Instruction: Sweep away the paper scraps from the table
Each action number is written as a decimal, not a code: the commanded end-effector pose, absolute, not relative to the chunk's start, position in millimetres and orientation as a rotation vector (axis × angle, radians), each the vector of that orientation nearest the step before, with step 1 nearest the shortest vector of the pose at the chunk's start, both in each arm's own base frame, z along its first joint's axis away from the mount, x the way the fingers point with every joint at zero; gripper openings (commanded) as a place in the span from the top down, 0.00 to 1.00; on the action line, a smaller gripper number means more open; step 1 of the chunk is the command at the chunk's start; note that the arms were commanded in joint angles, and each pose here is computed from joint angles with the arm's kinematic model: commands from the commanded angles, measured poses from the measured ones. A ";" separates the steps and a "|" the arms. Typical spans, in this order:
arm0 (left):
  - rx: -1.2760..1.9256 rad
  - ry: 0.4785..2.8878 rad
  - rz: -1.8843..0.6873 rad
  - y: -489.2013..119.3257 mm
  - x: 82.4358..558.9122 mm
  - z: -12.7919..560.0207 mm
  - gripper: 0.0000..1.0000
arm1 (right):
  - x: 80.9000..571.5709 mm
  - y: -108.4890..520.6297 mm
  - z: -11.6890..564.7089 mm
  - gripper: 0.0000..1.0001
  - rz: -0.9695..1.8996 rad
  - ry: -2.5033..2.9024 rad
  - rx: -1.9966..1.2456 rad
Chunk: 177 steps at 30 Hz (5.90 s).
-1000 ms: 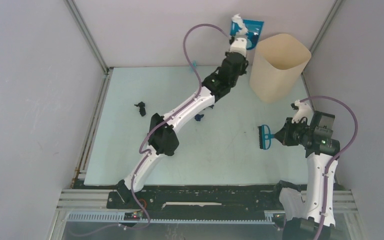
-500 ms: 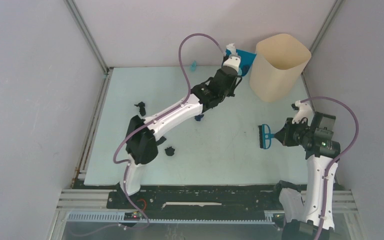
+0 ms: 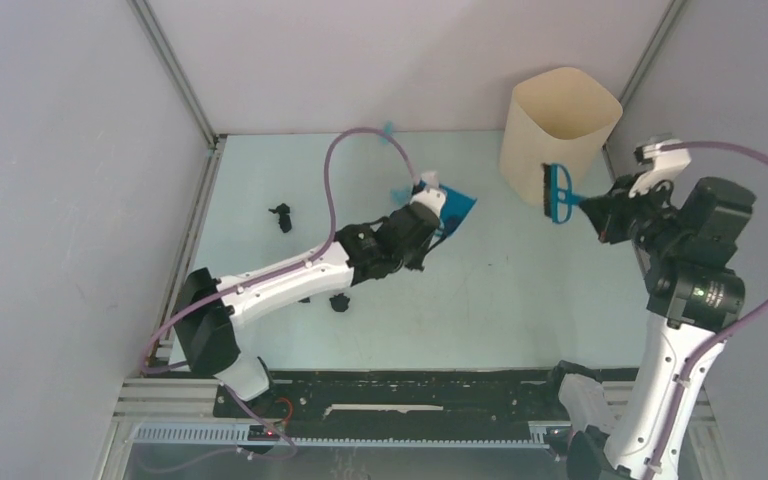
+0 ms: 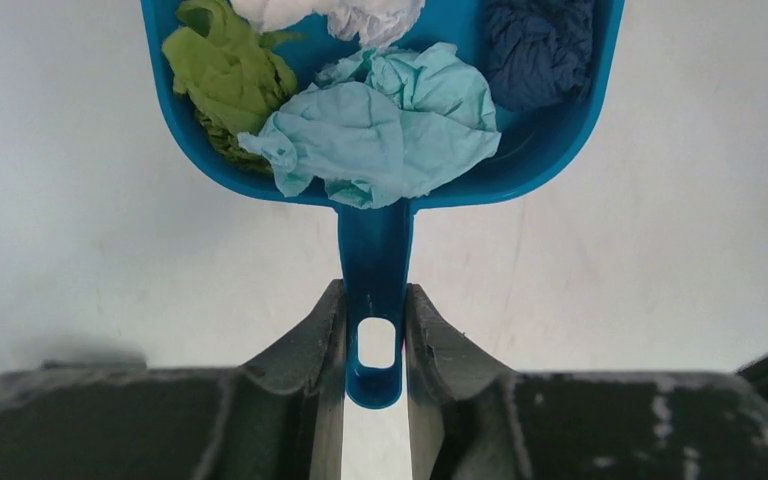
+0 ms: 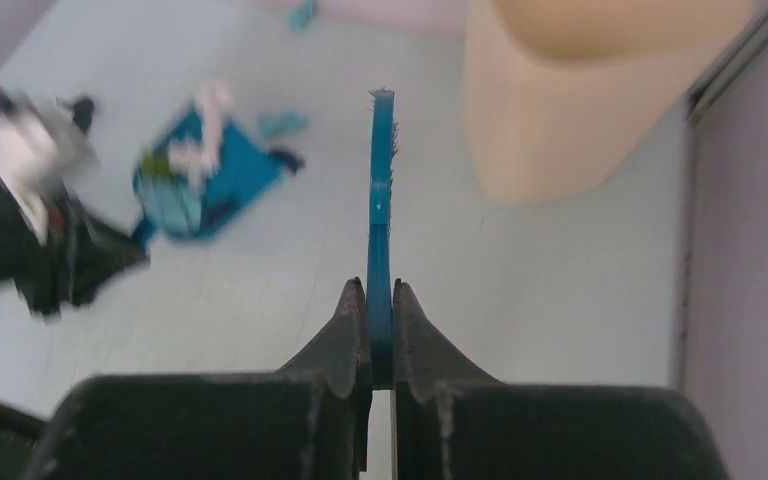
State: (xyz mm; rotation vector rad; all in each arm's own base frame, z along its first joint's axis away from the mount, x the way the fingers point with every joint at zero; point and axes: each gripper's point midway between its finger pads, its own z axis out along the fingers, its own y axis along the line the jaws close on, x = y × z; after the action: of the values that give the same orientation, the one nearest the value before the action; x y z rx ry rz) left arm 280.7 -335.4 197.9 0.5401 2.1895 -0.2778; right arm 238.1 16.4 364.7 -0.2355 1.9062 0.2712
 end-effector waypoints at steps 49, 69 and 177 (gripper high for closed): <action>0.820 2.393 -0.328 -359.5 131.8 107.9 1.00 | 398.9 -12.7 349.9 1.00 0.138 1.952 -0.110; 0.811 2.367 -0.290 -351.8 133.5 115.6 1.00 | 355.8 8.2 343.7 1.00 0.153 1.990 -0.158; 0.485 1.216 0.403 -421.9 430.8 441.1 1.00 | 186.2 30.7 229.5 1.00 0.194 1.922 -0.333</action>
State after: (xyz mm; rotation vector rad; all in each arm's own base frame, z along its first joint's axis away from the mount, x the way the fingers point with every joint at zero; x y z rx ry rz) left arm 451.4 -467.0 321.9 0.8166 1.1966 0.6804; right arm 181.0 32.3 222.0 -0.3370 1.9570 0.2102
